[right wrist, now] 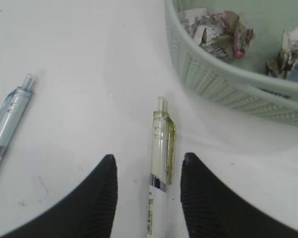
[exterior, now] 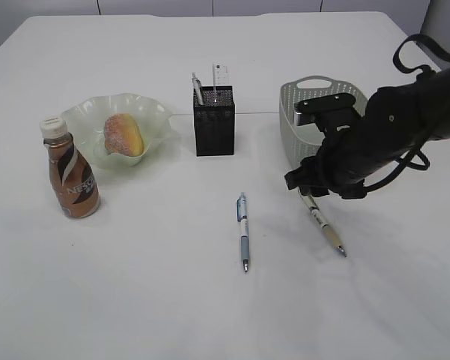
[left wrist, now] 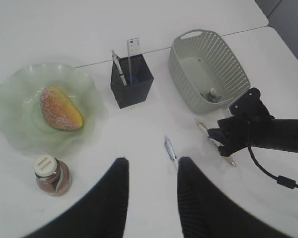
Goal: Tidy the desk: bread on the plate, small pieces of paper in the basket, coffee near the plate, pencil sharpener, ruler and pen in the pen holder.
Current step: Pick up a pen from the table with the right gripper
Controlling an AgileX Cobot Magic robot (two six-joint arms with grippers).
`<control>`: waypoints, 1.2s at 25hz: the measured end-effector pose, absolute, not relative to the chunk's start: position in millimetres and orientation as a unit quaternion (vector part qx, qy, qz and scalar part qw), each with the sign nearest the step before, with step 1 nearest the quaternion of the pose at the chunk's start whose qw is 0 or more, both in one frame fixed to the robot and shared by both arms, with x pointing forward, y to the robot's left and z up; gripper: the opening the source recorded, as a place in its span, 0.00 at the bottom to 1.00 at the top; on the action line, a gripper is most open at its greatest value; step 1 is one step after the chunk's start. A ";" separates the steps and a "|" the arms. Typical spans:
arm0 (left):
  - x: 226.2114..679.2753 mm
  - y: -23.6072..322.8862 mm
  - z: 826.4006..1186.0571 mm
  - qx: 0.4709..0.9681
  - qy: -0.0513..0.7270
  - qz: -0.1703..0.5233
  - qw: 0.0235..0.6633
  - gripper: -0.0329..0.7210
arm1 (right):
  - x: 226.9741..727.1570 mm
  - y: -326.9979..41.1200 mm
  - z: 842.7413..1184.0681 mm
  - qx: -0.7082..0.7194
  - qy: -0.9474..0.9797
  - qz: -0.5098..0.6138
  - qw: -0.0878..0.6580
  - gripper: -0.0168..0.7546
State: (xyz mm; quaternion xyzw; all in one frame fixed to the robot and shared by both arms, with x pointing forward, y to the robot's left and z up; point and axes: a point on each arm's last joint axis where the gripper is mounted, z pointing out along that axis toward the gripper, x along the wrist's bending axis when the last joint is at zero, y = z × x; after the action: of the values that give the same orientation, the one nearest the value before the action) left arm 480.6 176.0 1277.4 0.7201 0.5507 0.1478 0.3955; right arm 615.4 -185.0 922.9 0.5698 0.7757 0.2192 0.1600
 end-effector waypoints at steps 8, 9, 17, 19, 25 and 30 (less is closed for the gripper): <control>480.5 175.7 1277.4 0.720 0.550 0.146 0.396 0.37 | 611.0 -186.3 917.6 0.571 0.778 0.212 0.155 0.47; 480.5 175.7 1277.4 0.720 0.550 0.146 0.396 0.37 | 610.8 -186.4 917.3 0.571 0.777 0.212 0.155 0.47; 480.4 175.6 1277.5 0.720 0.550 0.145 0.397 0.37 | 610.7 -186.4 909.9 0.573 0.780 0.204 0.148 0.47; 480.4 175.6 1277.5 0.720 0.550 0.145 0.397 0.37 | 610.8 -186.4 908.0 0.573 0.780 0.202 0.147 0.47; 480.3 175.5 1277.5 0.720 0.550 0.144 0.397 0.37 | 609.4 -186.7 900.3 0.576 0.784 0.188 0.136 0.47; 480.3 175.5 1277.5 0.720 0.550 0.144 0.397 0.37 | 607.9 -187.2 894.3 0.577 0.788 0.175 0.127 0.47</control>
State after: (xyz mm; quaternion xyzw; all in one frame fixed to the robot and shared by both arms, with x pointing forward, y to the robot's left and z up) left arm 480.3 175.5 1277.5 0.7203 0.5502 0.1444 0.3971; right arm 607.9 -187.2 894.3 0.5773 0.7875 0.1747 0.1267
